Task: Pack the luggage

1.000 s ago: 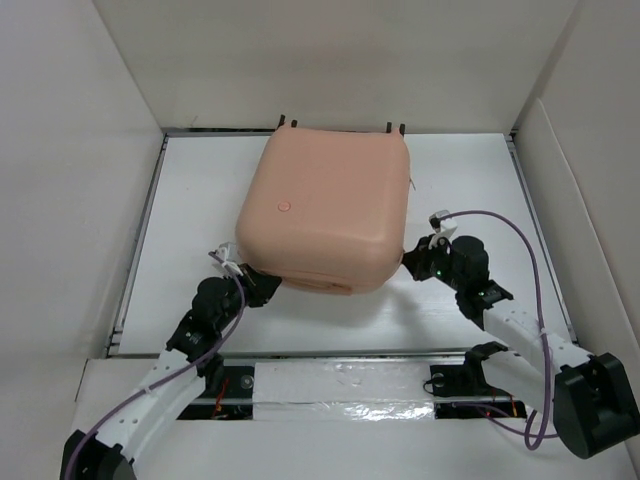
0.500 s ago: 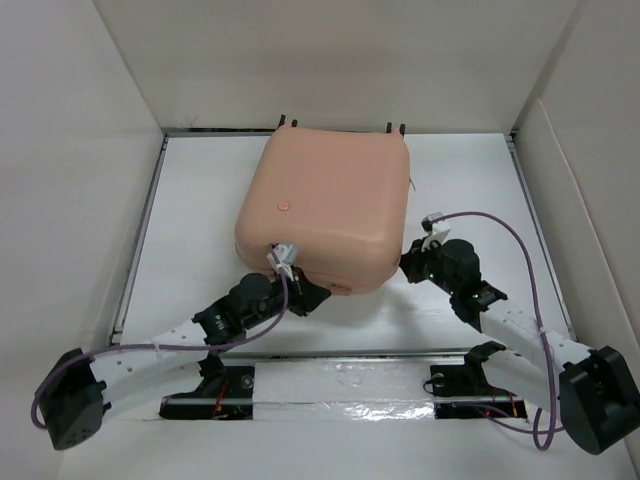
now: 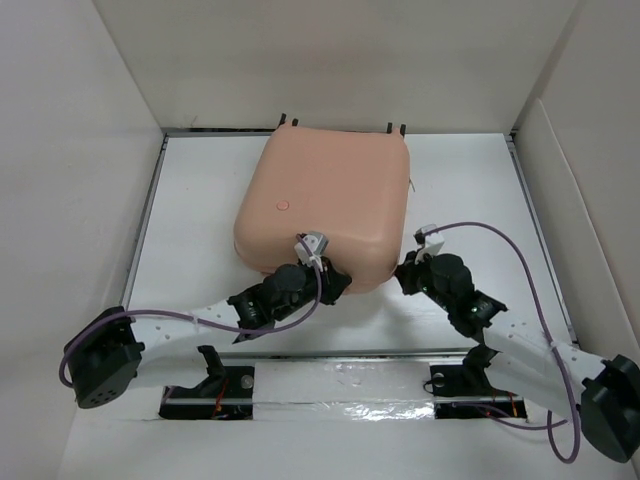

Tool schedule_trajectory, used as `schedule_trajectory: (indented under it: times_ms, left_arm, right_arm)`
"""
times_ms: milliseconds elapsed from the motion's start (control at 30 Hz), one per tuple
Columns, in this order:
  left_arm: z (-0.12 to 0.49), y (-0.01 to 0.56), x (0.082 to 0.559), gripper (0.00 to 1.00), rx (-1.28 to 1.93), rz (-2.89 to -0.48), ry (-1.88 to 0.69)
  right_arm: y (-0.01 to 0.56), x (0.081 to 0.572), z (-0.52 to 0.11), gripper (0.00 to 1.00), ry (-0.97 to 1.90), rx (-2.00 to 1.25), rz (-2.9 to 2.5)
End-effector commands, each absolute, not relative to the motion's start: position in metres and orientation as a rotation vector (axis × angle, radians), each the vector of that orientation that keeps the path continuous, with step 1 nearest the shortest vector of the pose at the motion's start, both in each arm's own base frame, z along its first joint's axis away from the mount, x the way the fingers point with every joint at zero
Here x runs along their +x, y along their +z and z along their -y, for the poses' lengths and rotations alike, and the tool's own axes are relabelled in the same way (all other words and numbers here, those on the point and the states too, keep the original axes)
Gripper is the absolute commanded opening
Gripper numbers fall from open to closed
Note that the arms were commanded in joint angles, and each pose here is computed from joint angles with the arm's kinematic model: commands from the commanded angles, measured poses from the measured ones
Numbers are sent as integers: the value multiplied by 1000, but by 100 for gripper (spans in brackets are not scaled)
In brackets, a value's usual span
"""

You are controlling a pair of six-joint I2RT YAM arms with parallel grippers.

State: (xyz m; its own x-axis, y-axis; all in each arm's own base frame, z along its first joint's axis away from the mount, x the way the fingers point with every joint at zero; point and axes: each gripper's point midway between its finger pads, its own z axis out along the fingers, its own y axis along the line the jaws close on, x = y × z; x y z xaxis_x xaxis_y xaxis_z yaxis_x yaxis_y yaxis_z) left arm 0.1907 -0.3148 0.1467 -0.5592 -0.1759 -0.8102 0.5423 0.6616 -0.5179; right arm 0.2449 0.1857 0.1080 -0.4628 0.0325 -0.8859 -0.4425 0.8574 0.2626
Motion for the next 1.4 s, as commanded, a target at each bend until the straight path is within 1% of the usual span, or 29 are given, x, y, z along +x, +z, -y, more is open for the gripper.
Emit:
schedule_trajectory:
  times_ms: [0, 100, 200, 300, 333, 367, 400, 433, 467, 500, 533, 567, 667, 800, 867, 900, 933, 967, 1000, 1067, 1133, 1167, 1200, 1233, 1267, 1300, 1367]
  left_arm:
    - [321, 177, 230, 0, 186, -1828, -906]
    - [310, 180, 247, 0, 115, -1809, -896]
    - [302, 189, 258, 0, 87, -1789, -870]
    - [303, 195, 260, 0, 92, -1780, -861]
    - [304, 195, 260, 0, 95, -1780, -861]
    - [306, 193, 261, 0, 99, -1789, -857]
    - [307, 193, 263, 0, 97, -1789, -858]
    - [306, 193, 267, 0, 88, -1790, -849]
    - [309, 189, 268, 0, 88, -1802, -846]
    - [308, 189, 272, 0, 81, -1801, -848]
    - [304, 187, 280, 0, 67, -1804, -839]
    - [303, 182, 284, 0, 59, -1815, -834]
    - [296, 181, 293, 0, 30, -1809, -843]
    - [298, 180, 294, 0, 22, -1808, -874]
    - [304, 177, 289, 0, 30, -1815, -893]
    - [309, 177, 284, 0, 39, -1817, -898]
    - [312, 176, 282, 0, 38, -1819, -905]
    - [313, 175, 282, 0, 35, -1821, -914]
    - [314, 173, 280, 0, 38, -1825, -926]
    - [308, 175, 279, 0, 15, -1820, -918]
    - [287, 172, 285, 0, -40, -1824, -862]
    - [274, 178, 285, 7, -67, -1813, -852]
    - [260, 169, 284, 27, -99, -1831, -830]
    - [248, 167, 285, 35, -127, -1834, -816]
    - [228, 172, 288, 42, -176, -1820, -792]
    - [215, 158, 285, 46, -218, -1848, -769]
    - [192, 155, 285, 47, -287, -1838, -753]
  right_arm:
    - [100, 187, -217, 0, 779, -437, -2063]
    - [91, 165, -217, 0, 801, -465, -2119]
    - [94, 145, -225, 0, 865, -517, -2126]
    - [98, 122, -238, 0, 917, -625, -2119]
    - [105, 115, -245, 0, 946, -666, -2099]
    - [111, 94, -255, 0, 1018, -792, -2068]
    - [118, 84, -260, 0, 1054, -841, -2042]
    - [138, 78, -268, 0, 1089, -872, -1992]
    - [150, 77, -268, 0, 1071, -899, -1955]
    - [145, 65, -260, 0, 1028, -977, -1991]
    - [153, 63, -257, 0, 1001, -1000, -1986]
    - [175, 64, -256, 0, 993, -985, -1967]
    - [188, 51, -258, 0, 1063, -1002, -1930]
    - [193, 53, -289, 0, 1224, -892, -1838]
    - [173, 57, -308, 0, 1204, -897, -1896]
    - [186, 67, -321, 0, 1211, -846, -1862]
    - [175, 71, -332, 0, 1180, -836, -1895]
    - [179, 73, -340, 0, 1166, -829, -1862]
    - [190, 91, -346, 0, 1127, -736, -1817]
    - [183, 107, -349, 0, 1045, -672, -1844]
    - [169, 118, -338, 0, 942, -624, -1894]
    - [162, 121, -333, 0, 917, -595, -1912]
    - [159, 130, -323, 0, 880, -555, -1919]
    - [152, 135, -315, 0, 861, -532, -1935]
    - [138, 137, -304, 0, 838, -510, -1970]
    - [139, 140, -297, 0, 841, -480, -1963]
    - [125, 148, -279, 0, 815, -423, -1983]
